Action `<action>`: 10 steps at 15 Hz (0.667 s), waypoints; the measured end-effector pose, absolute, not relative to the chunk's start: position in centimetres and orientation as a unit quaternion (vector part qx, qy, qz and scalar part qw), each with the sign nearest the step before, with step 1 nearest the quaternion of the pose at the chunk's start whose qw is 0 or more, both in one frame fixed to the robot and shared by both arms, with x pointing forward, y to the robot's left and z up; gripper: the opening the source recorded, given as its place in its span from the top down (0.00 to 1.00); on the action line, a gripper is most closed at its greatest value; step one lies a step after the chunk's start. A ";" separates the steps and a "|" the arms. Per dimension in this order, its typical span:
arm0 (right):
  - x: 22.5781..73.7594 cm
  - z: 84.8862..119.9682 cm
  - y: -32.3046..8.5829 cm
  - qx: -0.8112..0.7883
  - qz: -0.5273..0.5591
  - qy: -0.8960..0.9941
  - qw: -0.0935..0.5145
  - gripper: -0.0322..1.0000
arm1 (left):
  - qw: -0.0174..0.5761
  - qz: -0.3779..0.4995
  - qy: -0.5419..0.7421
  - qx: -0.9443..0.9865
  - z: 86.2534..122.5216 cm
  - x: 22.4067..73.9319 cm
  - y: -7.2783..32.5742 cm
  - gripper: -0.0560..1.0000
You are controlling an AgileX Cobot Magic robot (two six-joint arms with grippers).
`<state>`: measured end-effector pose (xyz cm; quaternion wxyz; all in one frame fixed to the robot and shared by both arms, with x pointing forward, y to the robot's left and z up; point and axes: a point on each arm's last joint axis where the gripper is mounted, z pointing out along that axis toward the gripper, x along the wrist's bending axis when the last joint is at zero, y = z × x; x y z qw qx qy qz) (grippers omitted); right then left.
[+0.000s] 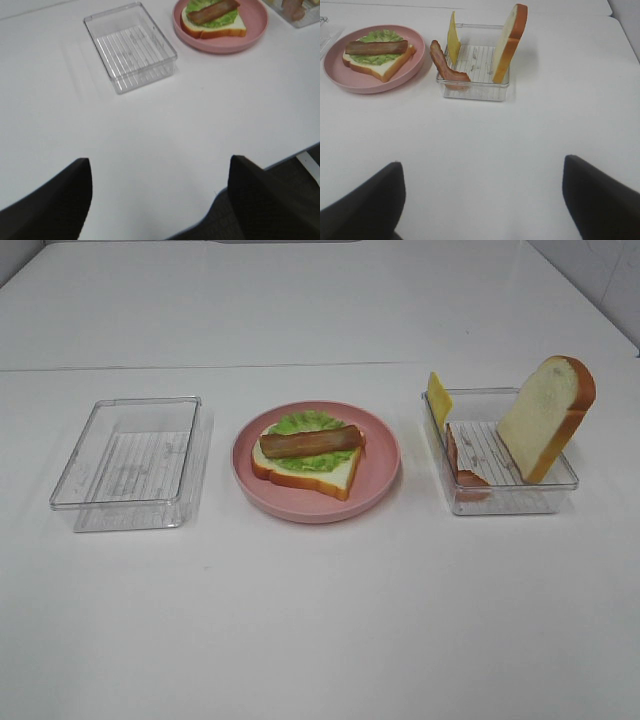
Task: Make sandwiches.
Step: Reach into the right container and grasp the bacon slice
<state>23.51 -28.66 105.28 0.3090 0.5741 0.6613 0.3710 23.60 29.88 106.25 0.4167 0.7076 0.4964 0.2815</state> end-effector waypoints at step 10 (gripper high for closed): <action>38.7 110.3 -27.4 0.644 0.361 0.655 0.162 0.19 | 0.436 0.297 0.488 0.695 105.4 23.2 30.0 0.27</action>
